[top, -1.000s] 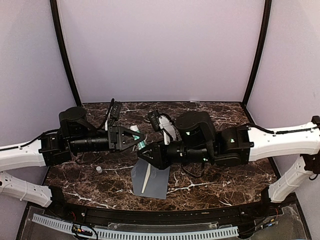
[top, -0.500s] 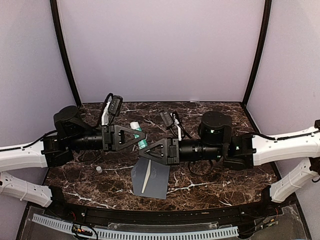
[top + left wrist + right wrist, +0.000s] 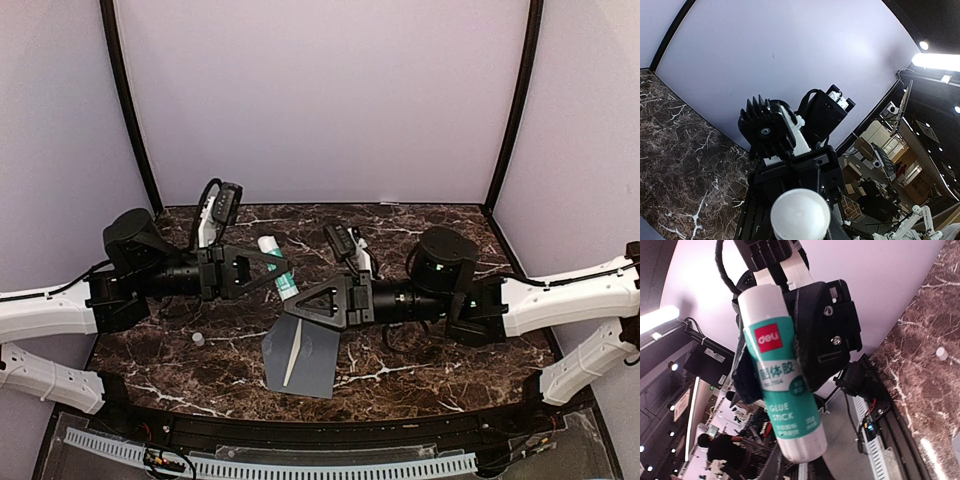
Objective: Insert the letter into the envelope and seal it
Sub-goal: Unscrew the solid glue.
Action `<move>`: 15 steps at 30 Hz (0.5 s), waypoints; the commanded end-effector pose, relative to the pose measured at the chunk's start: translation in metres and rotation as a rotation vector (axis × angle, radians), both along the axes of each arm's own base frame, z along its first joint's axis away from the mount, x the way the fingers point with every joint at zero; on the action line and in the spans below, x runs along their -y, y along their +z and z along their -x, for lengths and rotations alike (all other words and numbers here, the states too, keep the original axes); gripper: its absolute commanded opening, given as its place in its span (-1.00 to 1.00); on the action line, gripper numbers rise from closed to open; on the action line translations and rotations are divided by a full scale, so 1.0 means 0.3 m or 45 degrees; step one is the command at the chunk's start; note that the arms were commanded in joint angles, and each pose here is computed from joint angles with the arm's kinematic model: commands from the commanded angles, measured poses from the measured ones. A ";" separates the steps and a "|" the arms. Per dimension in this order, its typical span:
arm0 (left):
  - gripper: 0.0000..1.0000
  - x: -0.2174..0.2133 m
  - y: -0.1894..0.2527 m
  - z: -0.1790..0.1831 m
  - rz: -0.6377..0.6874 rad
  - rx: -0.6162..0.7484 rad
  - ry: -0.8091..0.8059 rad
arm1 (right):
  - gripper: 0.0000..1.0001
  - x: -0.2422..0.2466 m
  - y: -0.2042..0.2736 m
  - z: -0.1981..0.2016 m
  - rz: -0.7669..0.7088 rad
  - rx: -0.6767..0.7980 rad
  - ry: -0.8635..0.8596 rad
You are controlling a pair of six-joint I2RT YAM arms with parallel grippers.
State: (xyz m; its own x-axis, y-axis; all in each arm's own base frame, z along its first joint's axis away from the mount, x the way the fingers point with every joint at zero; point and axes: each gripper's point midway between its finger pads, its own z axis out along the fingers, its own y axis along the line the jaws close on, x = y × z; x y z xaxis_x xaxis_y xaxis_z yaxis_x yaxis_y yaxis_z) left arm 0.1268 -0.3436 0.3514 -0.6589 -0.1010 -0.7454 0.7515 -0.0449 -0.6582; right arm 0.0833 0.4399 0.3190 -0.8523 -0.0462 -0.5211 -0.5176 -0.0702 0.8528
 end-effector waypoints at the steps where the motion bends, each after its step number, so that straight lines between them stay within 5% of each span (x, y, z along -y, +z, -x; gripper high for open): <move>1: -1.00 -0.008 0.072 0.052 0.077 0.087 -0.081 | -0.74 0.030 0.080 -0.045 -0.103 0.020 -0.076; 9: -1.00 -0.064 -0.024 -0.138 -0.130 -0.127 0.381 | -0.09 0.085 0.042 -0.115 0.122 0.260 -0.296; 15: -1.00 -0.073 -0.138 -0.198 -0.345 -0.325 0.513 | 0.01 0.106 -0.086 -0.173 0.508 0.467 -0.479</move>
State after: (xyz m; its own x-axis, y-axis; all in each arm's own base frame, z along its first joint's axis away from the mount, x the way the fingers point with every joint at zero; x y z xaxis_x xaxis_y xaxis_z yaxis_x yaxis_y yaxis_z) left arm 0.1722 -0.3290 0.3296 -0.7241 -0.1968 -0.6610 0.6071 0.2728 -0.7463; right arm 0.1182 0.4155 0.3218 -0.7179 0.0546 -0.6941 -0.6707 0.2131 0.7105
